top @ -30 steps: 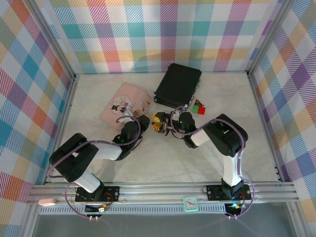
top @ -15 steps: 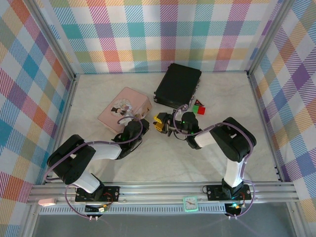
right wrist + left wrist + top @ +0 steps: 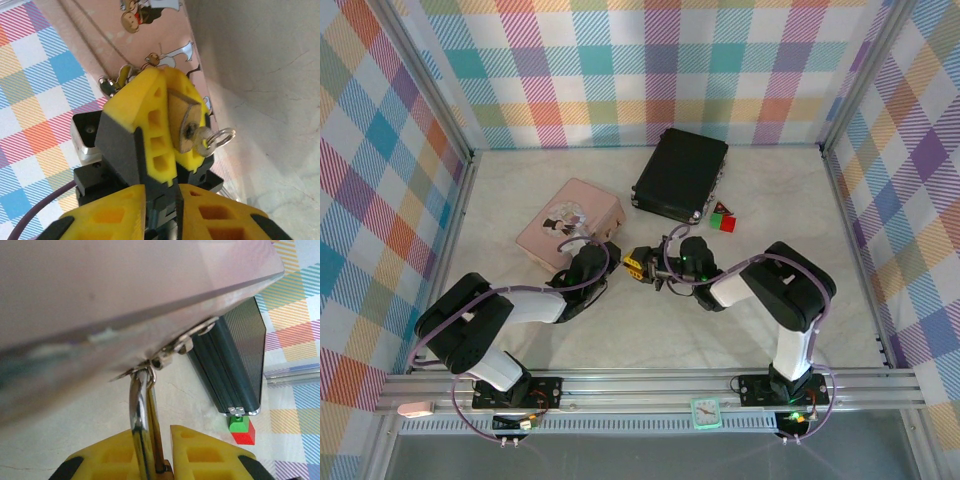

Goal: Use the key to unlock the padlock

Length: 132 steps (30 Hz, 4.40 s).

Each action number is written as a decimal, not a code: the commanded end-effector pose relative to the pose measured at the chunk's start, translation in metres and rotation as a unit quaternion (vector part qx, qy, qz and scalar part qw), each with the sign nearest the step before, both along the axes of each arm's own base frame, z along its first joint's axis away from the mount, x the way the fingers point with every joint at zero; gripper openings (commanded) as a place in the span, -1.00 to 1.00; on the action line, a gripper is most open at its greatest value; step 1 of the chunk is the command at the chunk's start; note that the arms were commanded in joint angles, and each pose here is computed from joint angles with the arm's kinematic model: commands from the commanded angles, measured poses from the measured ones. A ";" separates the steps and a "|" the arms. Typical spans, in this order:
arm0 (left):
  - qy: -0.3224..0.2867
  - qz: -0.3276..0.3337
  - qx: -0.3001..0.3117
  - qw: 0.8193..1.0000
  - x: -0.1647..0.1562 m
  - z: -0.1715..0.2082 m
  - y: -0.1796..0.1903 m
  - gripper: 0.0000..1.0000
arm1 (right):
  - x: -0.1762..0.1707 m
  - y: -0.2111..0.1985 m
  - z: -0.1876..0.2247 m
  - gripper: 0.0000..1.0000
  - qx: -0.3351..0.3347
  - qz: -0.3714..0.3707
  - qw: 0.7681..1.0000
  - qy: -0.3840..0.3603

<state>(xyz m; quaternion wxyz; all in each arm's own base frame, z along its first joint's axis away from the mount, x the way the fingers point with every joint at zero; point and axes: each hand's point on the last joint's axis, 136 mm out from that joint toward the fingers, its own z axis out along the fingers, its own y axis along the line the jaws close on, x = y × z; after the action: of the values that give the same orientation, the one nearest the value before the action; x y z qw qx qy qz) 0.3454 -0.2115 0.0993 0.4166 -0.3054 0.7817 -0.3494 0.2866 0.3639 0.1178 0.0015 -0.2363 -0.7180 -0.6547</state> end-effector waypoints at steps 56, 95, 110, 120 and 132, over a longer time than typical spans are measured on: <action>-0.160 -0.125 -0.004 0.979 -0.010 0.007 -0.048 -1.00 | 0.083 -0.010 0.121 -1.00 0.283 -0.090 0.939 0.176; -0.022 -0.237 0.137 0.962 -0.047 -0.001 -0.041 -1.00 | 0.018 -0.104 -0.008 0.22 -0.335 0.055 0.928 -0.156; 0.018 -0.323 0.222 0.920 -0.074 -0.030 -0.043 -0.58 | 0.029 -0.113 0.016 0.35 -0.405 0.088 0.879 -0.235; 0.029 -0.193 0.223 0.955 -0.073 0.000 0.010 0.53 | 0.032 -0.112 0.019 0.38 -0.413 0.092 0.868 -0.258; 0.064 -0.096 0.214 0.970 -0.058 -0.006 0.060 0.76 | 0.019 -0.080 0.025 0.30 -0.403 0.148 0.847 -0.312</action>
<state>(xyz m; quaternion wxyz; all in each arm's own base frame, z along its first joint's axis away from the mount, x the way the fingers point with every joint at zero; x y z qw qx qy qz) 0.2874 -0.1721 0.1214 0.4081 -0.1234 0.8741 -0.2326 0.3148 0.2647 0.1333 -0.2136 0.0478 -0.9162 -0.3357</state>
